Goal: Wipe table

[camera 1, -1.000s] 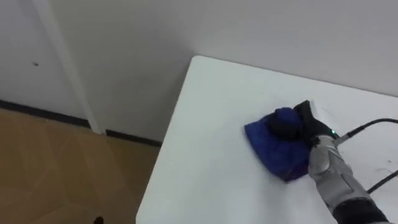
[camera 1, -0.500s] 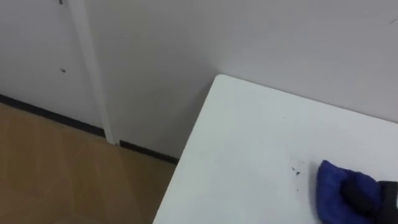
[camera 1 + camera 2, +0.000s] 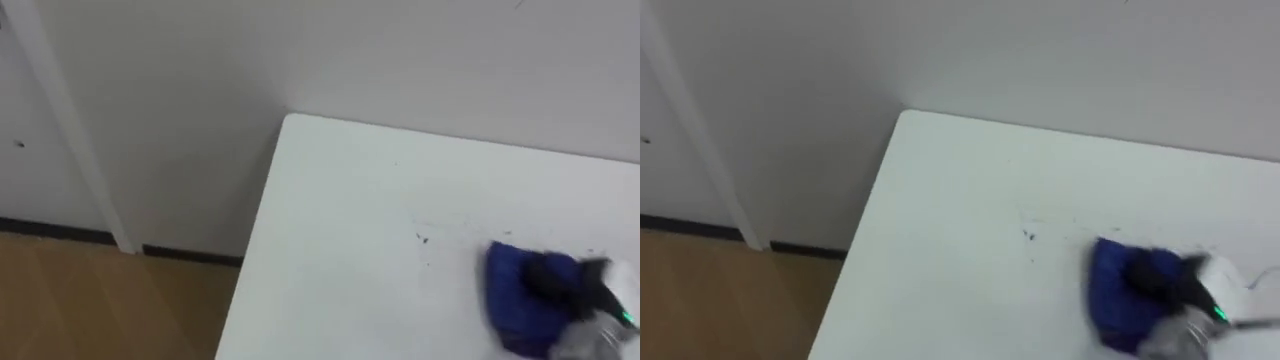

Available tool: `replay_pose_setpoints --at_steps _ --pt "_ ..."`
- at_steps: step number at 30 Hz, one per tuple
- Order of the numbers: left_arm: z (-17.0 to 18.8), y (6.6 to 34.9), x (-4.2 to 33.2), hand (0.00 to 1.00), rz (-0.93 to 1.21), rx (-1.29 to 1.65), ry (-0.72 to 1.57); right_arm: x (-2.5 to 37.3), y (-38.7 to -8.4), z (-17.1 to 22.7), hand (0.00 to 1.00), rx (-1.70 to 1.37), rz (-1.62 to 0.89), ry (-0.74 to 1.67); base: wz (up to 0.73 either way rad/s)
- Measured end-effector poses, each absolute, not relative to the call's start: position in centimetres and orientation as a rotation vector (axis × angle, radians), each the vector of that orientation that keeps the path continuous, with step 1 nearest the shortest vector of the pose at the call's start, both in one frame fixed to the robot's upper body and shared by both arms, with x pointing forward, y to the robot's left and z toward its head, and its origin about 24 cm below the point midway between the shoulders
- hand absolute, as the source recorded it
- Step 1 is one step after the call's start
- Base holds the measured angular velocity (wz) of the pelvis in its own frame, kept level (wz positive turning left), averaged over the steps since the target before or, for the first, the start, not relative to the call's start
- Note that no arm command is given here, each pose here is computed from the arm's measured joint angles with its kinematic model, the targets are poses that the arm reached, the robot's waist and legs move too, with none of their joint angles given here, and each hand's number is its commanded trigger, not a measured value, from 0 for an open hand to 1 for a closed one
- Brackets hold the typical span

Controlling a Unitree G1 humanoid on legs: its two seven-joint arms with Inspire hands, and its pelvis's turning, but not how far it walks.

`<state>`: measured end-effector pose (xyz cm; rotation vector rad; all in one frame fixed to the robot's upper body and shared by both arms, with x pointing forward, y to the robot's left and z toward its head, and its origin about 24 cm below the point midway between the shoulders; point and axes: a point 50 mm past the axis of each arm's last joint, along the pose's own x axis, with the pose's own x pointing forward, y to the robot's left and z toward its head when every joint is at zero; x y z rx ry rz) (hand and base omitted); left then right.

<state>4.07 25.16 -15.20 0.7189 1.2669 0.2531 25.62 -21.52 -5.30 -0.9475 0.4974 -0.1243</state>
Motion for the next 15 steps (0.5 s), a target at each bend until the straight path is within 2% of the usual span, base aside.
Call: replay_pose_setpoints --at_steps 1,3,5,7,9,10,12,13,15 --pt "-15.1 24.7 4.7 0.0 0.225 0.73 1.239 27.9 -18.6 -3.8 1.0 -0.949 -0.022 0.404 0.21" --pt "-15.0 24.6 5.1 0.0 0.205 0.727 1.221 30.3 -16.7 -1.8 1.0 -0.946 0.062 0.302 0.47" --pt "-15.1 25.0 3.7 0.0 0.21 0.728 1.263 30.9 -16.6 -1.3 1.0 -0.932 0.068 0.282 0.75" --pt "-15.1 25.6 1.9 0.0 0.22 0.72 1.322 30.0 -18.3 -2.4 1.0 -0.926 0.022 0.331 0.82" --pt "-15.1 26.2 1.1 0.0 0.229 0.696 1.355 25.8 -22.3 -6.0 1.0 -0.887 -0.117 0.466 1.07" --pt "-15.0 26.4 0.9 0.0 0.238 0.695 1.361 24.8 -23.1 -6.6 1.0 -0.872 -0.163 0.486 0.81" --pt "-14.5 28.0 1.1 0.0 0.292 0.697 1.334 21.2 -27.2 -7.8 1.0 -0.834 -0.354 0.586 0.02" --pt "-14.3 28.3 1.4 0.0 0.304 0.698 1.318 20.3 -28.3 -7.9 1.0 -0.823 -0.403 0.613 -0.11" --pt "-13.3 30.3 3.0 0.0 0.358 0.726 1.243 14.6 -32.5 -8.9 1.0 -0.79 -0.584 0.774 0.32"
